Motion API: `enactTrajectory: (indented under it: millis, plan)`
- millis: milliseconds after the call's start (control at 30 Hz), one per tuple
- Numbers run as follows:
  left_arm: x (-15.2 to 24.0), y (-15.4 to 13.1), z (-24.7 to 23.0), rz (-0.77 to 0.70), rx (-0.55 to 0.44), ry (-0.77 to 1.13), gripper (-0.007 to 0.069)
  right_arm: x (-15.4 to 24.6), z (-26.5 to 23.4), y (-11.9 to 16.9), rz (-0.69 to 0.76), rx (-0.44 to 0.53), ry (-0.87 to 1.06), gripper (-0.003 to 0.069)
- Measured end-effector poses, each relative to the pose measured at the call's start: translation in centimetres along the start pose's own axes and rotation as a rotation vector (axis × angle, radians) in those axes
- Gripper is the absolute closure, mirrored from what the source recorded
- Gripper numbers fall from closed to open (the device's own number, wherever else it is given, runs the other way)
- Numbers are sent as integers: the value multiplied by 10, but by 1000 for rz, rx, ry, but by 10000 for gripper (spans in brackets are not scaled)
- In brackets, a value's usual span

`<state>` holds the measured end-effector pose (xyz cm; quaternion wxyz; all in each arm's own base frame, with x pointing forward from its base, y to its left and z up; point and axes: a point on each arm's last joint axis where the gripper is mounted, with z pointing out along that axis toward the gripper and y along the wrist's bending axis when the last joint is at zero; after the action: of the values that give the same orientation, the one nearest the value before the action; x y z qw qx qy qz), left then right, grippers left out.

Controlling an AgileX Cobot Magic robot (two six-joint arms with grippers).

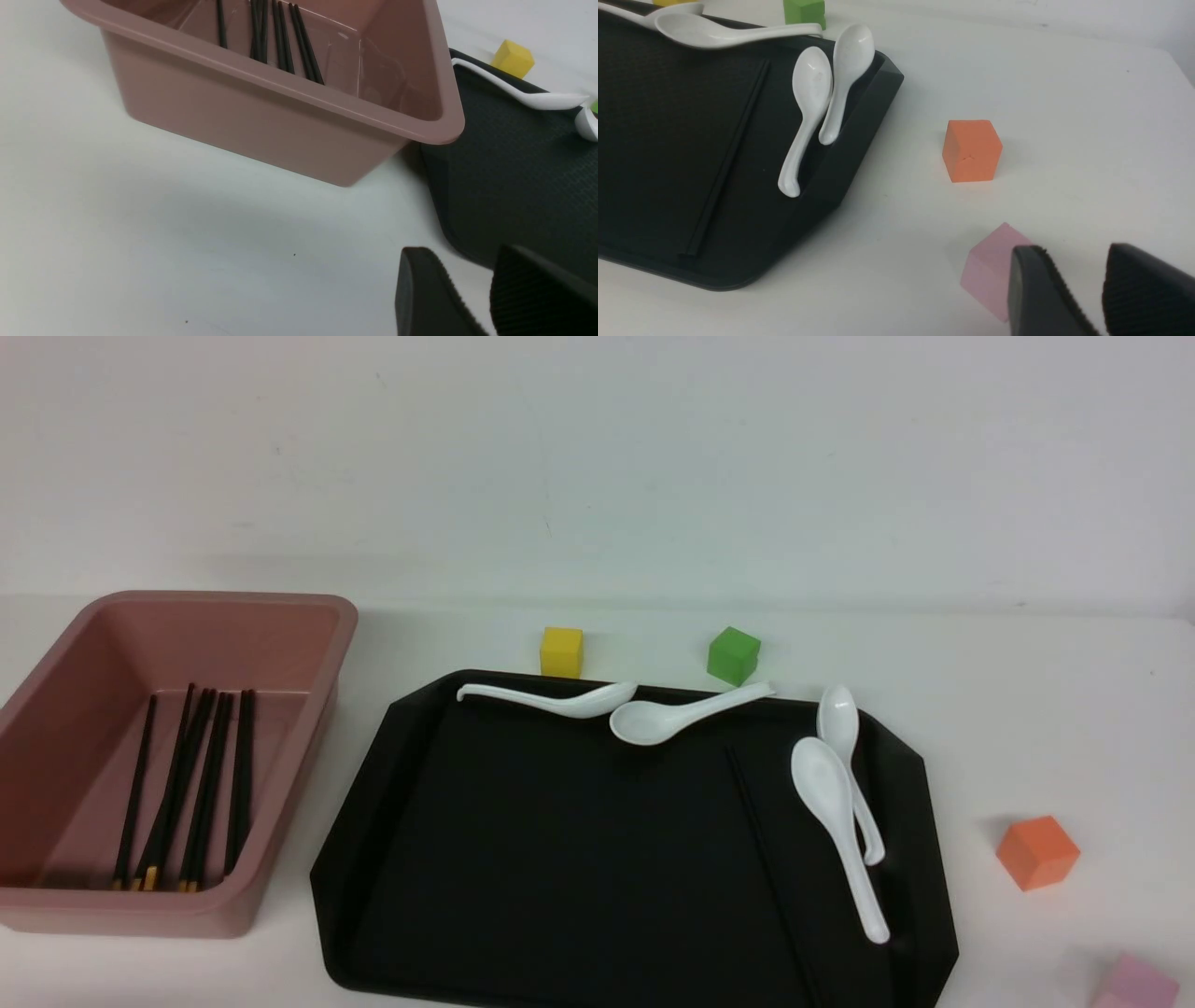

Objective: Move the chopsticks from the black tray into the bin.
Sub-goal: Use the right arm to grab a pair of chopsticks

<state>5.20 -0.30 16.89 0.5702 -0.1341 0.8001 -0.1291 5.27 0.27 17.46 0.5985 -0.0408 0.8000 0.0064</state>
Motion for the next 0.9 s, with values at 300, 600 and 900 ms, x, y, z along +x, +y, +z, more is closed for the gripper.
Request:
enactTrajectory:
  millis: [300, 600, 900]
  plan:
    - [0, 0, 0, 0, 0, 0, 389, 0, 0, 0, -2, 1, 0, 420]
    - [0, 0, 0, 0, 0, 0, 387, -4, 0, 12, 601, -145, -8, 419]
    - [0, 0, 0, 0, 0, 0, 387, -8, -2, 18, 905, -236, -5, 419]
